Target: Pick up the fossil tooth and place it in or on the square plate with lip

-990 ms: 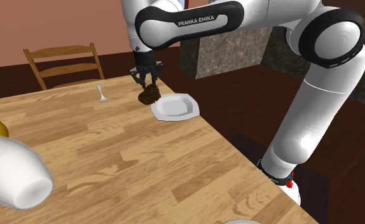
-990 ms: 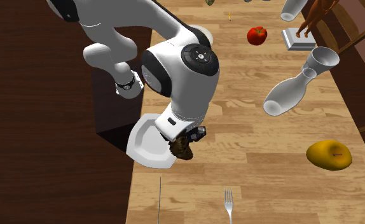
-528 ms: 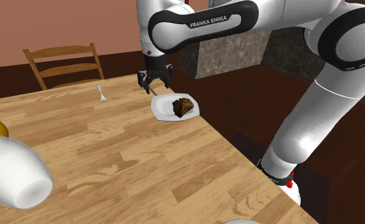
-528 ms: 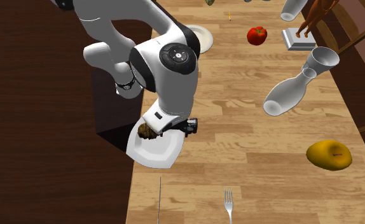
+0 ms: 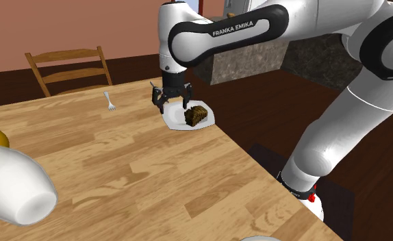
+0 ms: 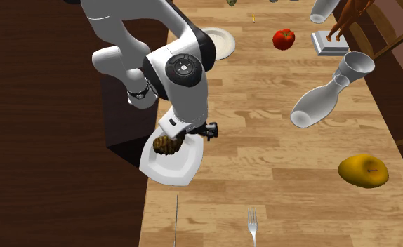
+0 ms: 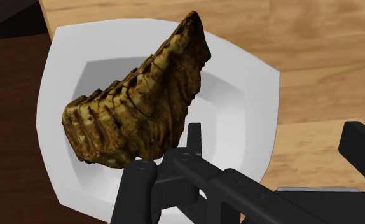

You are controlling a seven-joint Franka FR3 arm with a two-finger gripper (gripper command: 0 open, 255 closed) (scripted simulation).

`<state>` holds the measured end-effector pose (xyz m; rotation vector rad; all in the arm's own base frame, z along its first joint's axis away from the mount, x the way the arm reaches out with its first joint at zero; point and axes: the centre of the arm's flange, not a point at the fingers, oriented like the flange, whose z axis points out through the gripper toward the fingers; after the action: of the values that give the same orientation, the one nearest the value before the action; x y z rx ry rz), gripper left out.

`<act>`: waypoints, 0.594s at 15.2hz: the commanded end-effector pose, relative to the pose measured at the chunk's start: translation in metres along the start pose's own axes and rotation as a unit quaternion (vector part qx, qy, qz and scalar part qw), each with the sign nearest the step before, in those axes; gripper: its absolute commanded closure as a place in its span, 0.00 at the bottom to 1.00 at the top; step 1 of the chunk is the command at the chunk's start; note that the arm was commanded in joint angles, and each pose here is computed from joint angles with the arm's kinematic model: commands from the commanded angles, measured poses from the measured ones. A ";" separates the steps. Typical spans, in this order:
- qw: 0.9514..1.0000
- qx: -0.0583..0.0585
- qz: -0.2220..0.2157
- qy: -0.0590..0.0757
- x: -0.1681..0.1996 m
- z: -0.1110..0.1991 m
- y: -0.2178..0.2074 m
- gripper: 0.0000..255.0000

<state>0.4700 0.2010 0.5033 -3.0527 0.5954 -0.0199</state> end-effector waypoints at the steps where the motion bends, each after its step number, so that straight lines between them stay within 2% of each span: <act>1: 1.000 0.001 0.000 0.000 0.000 0.010 -0.001 0.00; 3: 1.000 0.001 0.000 0.000 0.000 0.024 -0.001 0.00; 9: 1.000 0.001 0.000 0.000 0.000 0.024 -0.001 0.00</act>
<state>0.4704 0.2022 0.4795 -3.0512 0.5964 -0.0187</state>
